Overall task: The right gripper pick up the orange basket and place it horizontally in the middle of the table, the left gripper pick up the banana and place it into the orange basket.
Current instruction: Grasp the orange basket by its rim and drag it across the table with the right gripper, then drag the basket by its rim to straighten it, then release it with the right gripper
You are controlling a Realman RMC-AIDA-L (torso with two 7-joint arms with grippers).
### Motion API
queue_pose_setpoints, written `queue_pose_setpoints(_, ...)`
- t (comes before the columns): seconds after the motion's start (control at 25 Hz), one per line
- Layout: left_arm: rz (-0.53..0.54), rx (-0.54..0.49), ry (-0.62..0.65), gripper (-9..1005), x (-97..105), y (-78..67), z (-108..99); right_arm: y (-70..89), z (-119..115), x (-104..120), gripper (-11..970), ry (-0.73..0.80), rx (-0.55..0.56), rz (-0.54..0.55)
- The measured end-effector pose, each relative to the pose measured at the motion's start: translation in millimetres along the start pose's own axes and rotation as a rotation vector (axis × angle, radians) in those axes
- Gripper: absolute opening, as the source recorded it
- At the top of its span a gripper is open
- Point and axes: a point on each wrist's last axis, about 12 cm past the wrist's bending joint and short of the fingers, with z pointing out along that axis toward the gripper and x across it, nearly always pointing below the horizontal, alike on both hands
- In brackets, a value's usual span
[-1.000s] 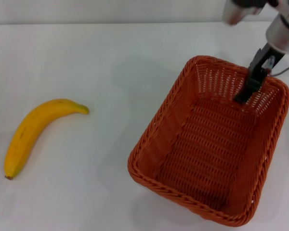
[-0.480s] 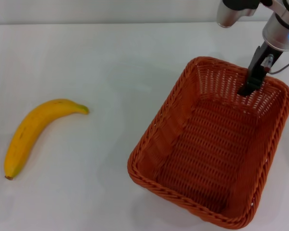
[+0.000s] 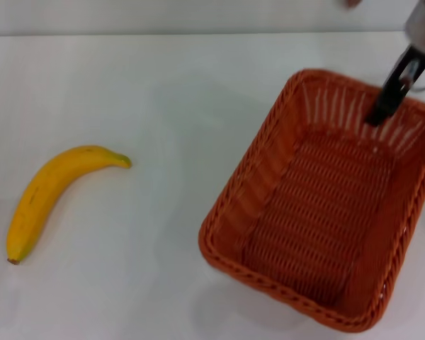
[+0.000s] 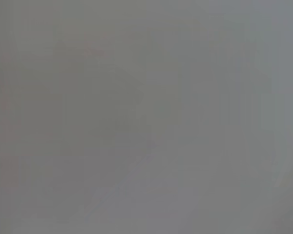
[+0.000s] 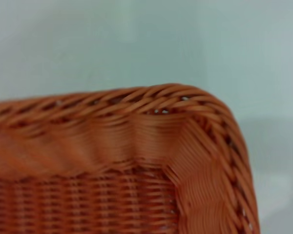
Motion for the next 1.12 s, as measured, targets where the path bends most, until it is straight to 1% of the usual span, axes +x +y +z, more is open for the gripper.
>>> queue_pose_setpoints(0.16, -0.004, -0.005, 0.002, 879, 0.8, 0.2, -2.2, -16.1, -28.2, 14.3, 190, -0.055, -0.097, 0.160)
queue_pose_setpoints(0.2, -0.003, -0.006, 0.002, 878, 0.7, 0.5, -3.0, -18.5, -31.4, 17.2, 184, -0.055, -0.104, 0.182)
queue_pose_setpoints(0.28, -0.003, -0.007, 0.002, 876, 0.7, 0.5, -3.6, -24.9, -39.2, 27.7, 170, -0.054, -0.128, 0.260)
queue_pose_setpoints(0.44, -0.001, 0.011, -0.013, 871, -1.4, -1.1, -2.8, -34.5, -44.4, 50.5, 143, -0.075, -0.183, 0.411)
queue_pose_setpoints(0.6, 0.006, 0.015, -0.014, 867, -3.1, -0.4, -1.1, -43.8, -51.2, 70.2, 123, -0.172, -0.250, 0.590)
queue_pose_setpoints(0.72, 0.012, 0.015, -0.015, 864, -4.7, 0.7, -0.6, -47.8, -50.7, 86.8, 123, -0.260, -0.326, 0.719)
queue_pose_setpoints(0.8, 0.013, 0.021, -0.017, 862, -5.2, 0.2, 1.9, -48.9, -46.6, 102.6, 123, -0.304, -0.370, 0.797)
queue_pose_setpoints(0.92, 0.015, 0.029, -0.019, 858, -6.2, -0.1, 5.4, -46.4, -37.8, 130.1, 123, -0.377, -0.440, 0.911)
queue_pose_setpoints(1.0, 0.020, 0.031, -0.021, 856, -8.0, 1.0, 6.7, -41.1, -31.0, 145.2, 124, -0.418, -0.456, 0.967)
queue_pose_setpoints(1.12, 0.022, 0.035, -0.025, 853, -10.2, 2.0, 9.2, -32.1, -23.5, 164.0, 124, -0.470, -0.448, 1.032)
